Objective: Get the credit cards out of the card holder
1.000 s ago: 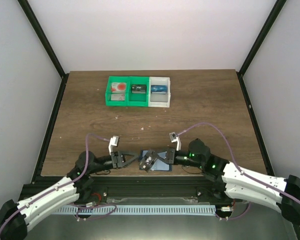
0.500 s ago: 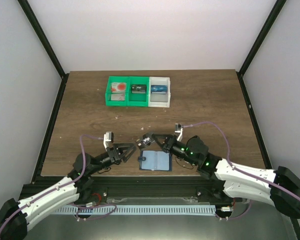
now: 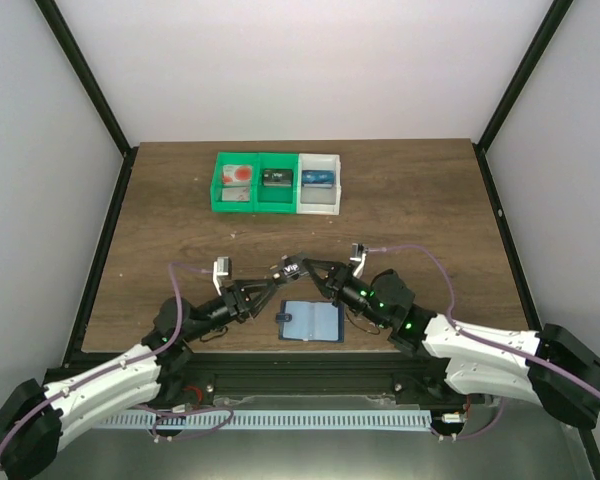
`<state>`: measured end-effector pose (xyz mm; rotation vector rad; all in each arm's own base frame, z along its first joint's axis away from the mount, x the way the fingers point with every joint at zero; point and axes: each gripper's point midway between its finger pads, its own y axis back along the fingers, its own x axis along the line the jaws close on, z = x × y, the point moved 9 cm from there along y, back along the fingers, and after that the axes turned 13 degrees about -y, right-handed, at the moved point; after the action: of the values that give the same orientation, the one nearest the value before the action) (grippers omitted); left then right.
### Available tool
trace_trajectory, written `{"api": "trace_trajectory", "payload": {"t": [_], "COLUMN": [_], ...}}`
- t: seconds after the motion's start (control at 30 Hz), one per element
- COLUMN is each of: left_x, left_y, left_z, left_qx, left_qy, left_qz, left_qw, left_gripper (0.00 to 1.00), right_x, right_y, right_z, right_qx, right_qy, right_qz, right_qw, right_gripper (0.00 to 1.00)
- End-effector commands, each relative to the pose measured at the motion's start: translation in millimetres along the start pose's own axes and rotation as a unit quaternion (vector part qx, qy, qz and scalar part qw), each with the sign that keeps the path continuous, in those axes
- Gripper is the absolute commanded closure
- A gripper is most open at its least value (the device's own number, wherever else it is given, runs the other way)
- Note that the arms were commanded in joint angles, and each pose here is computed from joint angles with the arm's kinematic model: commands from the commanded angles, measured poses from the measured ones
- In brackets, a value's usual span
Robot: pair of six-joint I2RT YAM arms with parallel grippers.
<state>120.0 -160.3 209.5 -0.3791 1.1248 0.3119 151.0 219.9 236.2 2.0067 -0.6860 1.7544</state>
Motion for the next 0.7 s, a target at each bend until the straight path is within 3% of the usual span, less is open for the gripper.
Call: {"api": "trace_trajectory", "payload": {"t": [0.0, 0.2, 0.47, 0.57, 0.67], "left_x": [-23, -21, -18, -14, -11], "left_y": [-7, -8, -12, -11, -10], "left_z": [9, 9, 9, 8, 7], "left_qx": [-0.008, -0.007, -0.001, -0.003, -0.002], "left_qy": [-0.016, -0.01, -0.017, -0.016, -0.017], "left_qz": [-0.05, -0.051, -0.037, -0.028, -0.017], "left_qw": [0.999, 0.999, 0.999, 0.999, 1.0], "left_gripper": [0.47, 0.6, 1.0, 1.0, 1.0], "right_x": [16, 11, 5, -3, -13], "right_y": [-5, -5, 0, 6, 16], "right_z": [1, 3, 3, 3, 3], "right_qx": [-0.013, -0.022, -0.017, -0.012, -0.001], "right_qy": [-0.013, -0.018, -0.019, -0.018, -0.005], "right_qz": [0.029, 0.024, 0.022, 0.014, -0.007], "right_qw": [0.999, 0.999, 0.999, 1.0, 1.0], "right_gripper": [1.0, 0.99, 1.0, 0.94, 0.82]}}
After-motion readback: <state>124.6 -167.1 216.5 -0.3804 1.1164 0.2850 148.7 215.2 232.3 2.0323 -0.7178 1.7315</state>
